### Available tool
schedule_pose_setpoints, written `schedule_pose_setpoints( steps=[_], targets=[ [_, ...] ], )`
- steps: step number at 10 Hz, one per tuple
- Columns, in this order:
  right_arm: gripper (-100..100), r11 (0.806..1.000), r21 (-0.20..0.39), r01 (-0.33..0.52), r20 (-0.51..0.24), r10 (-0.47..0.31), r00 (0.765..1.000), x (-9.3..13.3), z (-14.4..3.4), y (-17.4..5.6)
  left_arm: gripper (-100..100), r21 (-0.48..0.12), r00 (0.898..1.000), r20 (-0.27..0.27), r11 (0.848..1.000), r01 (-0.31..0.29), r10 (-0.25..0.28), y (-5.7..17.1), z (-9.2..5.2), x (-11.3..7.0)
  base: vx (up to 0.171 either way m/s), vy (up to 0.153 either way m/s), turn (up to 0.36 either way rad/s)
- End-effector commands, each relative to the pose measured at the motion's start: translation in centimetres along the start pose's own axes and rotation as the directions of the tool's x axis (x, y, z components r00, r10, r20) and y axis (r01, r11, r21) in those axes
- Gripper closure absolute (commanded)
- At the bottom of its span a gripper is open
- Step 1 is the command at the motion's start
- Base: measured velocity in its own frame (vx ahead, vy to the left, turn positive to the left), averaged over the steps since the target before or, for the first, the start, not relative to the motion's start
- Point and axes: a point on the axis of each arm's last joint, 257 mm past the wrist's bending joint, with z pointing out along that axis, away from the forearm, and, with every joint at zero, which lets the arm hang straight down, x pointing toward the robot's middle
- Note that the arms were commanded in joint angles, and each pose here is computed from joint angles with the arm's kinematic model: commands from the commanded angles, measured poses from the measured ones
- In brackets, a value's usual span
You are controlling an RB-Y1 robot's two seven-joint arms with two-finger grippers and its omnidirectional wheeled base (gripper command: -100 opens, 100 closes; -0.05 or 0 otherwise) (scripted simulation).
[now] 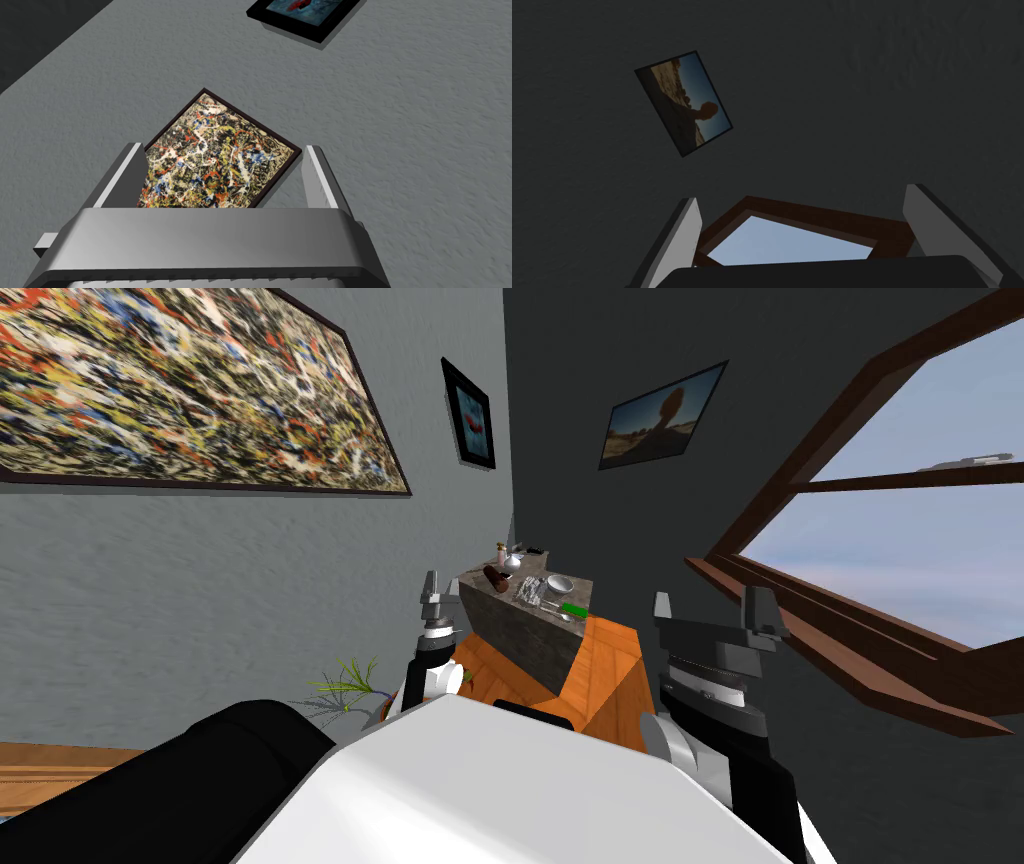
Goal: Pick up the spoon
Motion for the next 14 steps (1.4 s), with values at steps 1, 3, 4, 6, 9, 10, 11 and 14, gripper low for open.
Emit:
schedule_pose_setpoints(
  steps=[1, 3, 4, 6, 9, 10, 11, 14],
  targets=[
    [-100, 0.998, 0.035, 0.046, -0.035, -0.044, 0.998, -0.2, -0.8, -0.7, 0, 0.0, 1.0, 0.0, 1.0, 0.0, 0.0, 0.0, 0.0, 0.0, -0.002, -0.062, 0.002],
    [-100, 0.991, 0.08, 0.103, -0.06, -0.099, 0.993, -0.8, -2.2, -1.6, 0, 0.0, 1.0, 0.0, 1.0, 0.0, 0.0, 0.0, 0.0, 0.0, 0.002, -0.12, 0.024],
    [-100, 0.984, 0.108, 0.139, -0.071, -0.131, 0.989, -1.3, -3.1, -2.2, 0, 0.0, 1.0, 0.0, 1.0, 0.0, 0.0, 0.0, 0.0, 0.0, -0.003, -0.147, 0.039],
    [-100, 0.962, 0.167, 0.217, -0.098, -0.203, 0.974, -2.6, -5.2, -3.3, 0, 0.0, 1.0, 0.0, 1.0, 0.0, 0.0, 0.0, 0.0, 0.0, -0.014, -0.155, 0.079],
    [-100, 0.917, 0.251, 0.311, -0.136, -0.285, 0.949, -4.3, -8.4, -4.8, 0, 0.0, 1.0, 0.0, 1.0, 0.0, 0.0, 0.0, 0.0, 0.0, -0.002, -0.143, 0.096],
    [-100, 0.891, 0.281, 0.356, -0.162, -0.322, 0.933, -5.1, -9.7, -5.3, 0, 0.0, 1.0, 0.0, 1.0, 0.0, 0.0, 0.0, 0.0, 0.0, 0.002, -0.076, 0.095],
    [-100, 0.887, 0.292, 0.359, -0.162, -0.324, 0.932, -5.3, -10.1, -5.4, 0, 0.0, 1.0, 0.0, 1.0, 0.0, 0.0, 0.0, 0.0, 0.0, -0.002, -0.056, 0.054],
    [-100, 0.808, 0.373, 0.456, -0.233, -0.394, 0.889, -7.2, -14.1, -6.6, 0, 0.0, 1.0, 0.0, 1.0, 0.0, 0.0, 0.0, 0.0, 0.0, -0.001, -0.071, 0.148]
  ],
)
